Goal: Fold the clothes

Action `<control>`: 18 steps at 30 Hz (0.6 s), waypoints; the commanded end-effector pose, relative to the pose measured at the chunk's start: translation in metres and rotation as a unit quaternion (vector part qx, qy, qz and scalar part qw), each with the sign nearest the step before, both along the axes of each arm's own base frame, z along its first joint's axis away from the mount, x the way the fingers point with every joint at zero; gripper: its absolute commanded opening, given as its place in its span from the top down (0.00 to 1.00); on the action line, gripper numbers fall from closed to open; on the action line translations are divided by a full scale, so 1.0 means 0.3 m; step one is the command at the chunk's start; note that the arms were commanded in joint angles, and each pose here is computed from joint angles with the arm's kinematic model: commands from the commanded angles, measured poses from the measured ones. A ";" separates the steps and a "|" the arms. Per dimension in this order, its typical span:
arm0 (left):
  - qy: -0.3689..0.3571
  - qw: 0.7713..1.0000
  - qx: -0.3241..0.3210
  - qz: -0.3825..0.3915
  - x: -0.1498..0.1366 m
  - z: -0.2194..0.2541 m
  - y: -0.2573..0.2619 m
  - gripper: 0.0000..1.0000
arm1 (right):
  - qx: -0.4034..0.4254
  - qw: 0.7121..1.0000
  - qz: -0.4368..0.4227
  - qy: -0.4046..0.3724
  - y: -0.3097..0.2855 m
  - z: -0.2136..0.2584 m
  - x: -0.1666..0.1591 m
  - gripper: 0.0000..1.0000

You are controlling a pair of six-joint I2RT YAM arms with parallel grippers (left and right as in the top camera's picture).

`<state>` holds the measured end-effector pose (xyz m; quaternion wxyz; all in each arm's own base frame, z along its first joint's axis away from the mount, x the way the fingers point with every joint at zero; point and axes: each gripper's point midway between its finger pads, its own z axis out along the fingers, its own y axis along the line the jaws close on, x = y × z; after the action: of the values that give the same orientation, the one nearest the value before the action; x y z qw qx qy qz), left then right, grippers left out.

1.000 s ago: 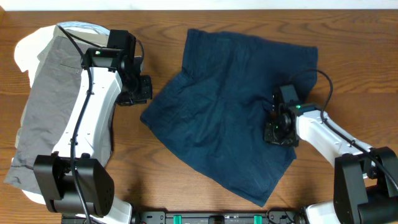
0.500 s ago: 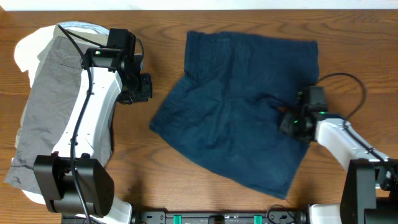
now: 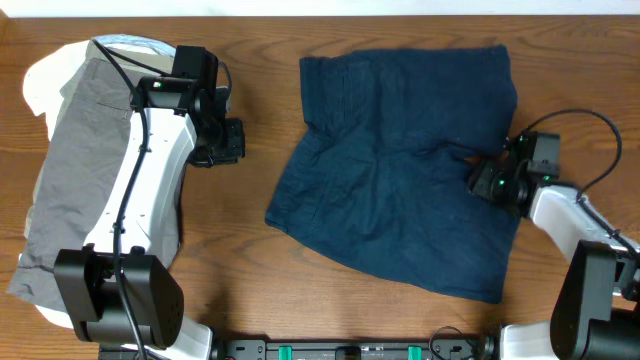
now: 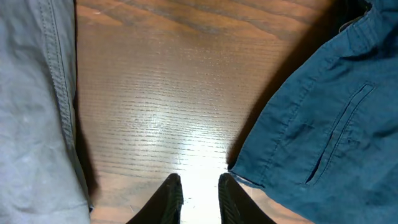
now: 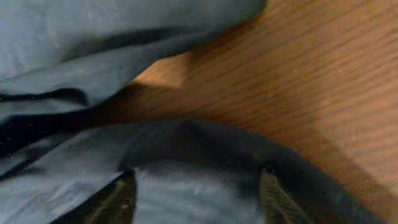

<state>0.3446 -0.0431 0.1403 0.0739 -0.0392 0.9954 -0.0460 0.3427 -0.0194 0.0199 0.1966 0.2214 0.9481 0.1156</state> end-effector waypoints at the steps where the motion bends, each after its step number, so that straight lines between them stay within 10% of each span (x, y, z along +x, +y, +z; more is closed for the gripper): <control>1: -0.004 1.000 0.007 -0.014 -0.006 0.010 0.007 0.78 | 0.005 0.998 0.020 -0.061 0.005 0.191 0.093 0.29; 9: -0.023 1.000 0.004 -0.012 -0.087 0.132 0.013 0.64 | 0.001 0.996 0.021 -0.086 0.038 0.562 -0.046 0.12; 18: 0.000 1.000 -0.002 0.023 -0.239 0.208 0.023 0.55 | -0.018 0.999 -0.020 0.026 0.065 0.554 -0.346 0.10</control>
<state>0.2763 -0.0370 0.2017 0.0808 -0.0365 0.9950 -0.0465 0.2491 0.0042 0.1899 0.1902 0.2155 0.9508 0.1156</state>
